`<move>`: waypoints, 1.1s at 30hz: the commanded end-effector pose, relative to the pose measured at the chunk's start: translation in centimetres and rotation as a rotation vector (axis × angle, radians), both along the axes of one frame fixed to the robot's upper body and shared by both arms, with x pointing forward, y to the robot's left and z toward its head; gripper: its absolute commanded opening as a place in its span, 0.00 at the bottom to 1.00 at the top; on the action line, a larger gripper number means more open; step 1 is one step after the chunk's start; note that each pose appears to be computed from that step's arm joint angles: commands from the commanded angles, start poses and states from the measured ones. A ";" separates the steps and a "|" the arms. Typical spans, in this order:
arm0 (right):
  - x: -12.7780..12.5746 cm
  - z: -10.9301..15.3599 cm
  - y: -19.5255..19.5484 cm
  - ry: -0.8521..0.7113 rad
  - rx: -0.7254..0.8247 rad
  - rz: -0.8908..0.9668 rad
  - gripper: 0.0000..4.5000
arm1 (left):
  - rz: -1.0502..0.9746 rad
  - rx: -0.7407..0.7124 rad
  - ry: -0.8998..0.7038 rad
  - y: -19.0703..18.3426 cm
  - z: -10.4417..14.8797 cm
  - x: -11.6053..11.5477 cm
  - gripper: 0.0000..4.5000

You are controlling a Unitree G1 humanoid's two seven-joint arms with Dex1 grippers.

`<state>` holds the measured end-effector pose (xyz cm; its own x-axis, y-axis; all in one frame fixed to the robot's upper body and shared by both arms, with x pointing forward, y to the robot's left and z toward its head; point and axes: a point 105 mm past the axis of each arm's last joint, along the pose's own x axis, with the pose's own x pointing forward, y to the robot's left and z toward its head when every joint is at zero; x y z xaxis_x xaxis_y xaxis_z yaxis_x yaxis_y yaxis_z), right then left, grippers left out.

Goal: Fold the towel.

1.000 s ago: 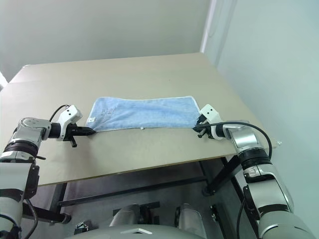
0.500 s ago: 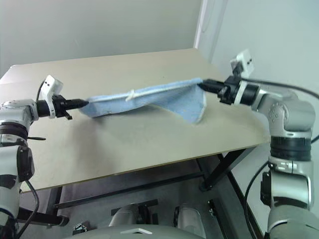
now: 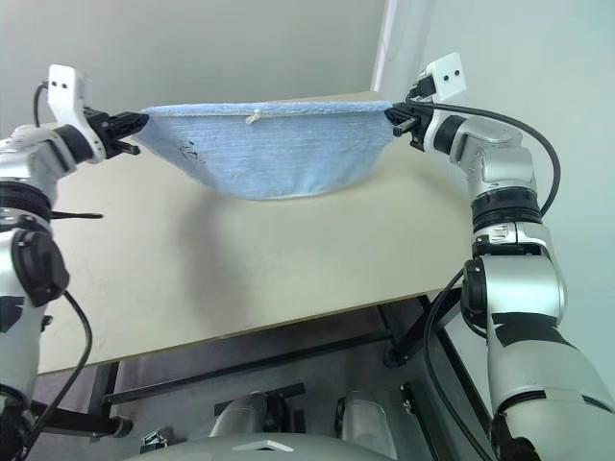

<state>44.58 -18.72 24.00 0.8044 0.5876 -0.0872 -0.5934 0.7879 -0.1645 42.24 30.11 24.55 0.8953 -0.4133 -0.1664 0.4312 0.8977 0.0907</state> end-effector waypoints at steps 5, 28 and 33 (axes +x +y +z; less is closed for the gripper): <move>-6.5 -3.8 0.7 0.111 -0.131 0.272 0.01 | -0.093 0.253 0.207 5.6 -3.2 -6.0 0.00; -15.3 -9.7 -2.1 0.472 -0.139 0.326 0.01 | -0.233 0.297 0.533 7.3 -9.9 -13.3 0.00; -12.5 -9.1 -1.7 0.450 0.026 0.261 0.01 | -0.200 0.184 0.485 5.1 -10.9 -9.5 0.00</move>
<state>30.73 -18.53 13.60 0.4124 0.8143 -0.4085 -0.8359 0.5166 0.1858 32.53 33.57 13.43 0.5515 -0.5746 -0.6047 0.6973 0.7154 -0.0438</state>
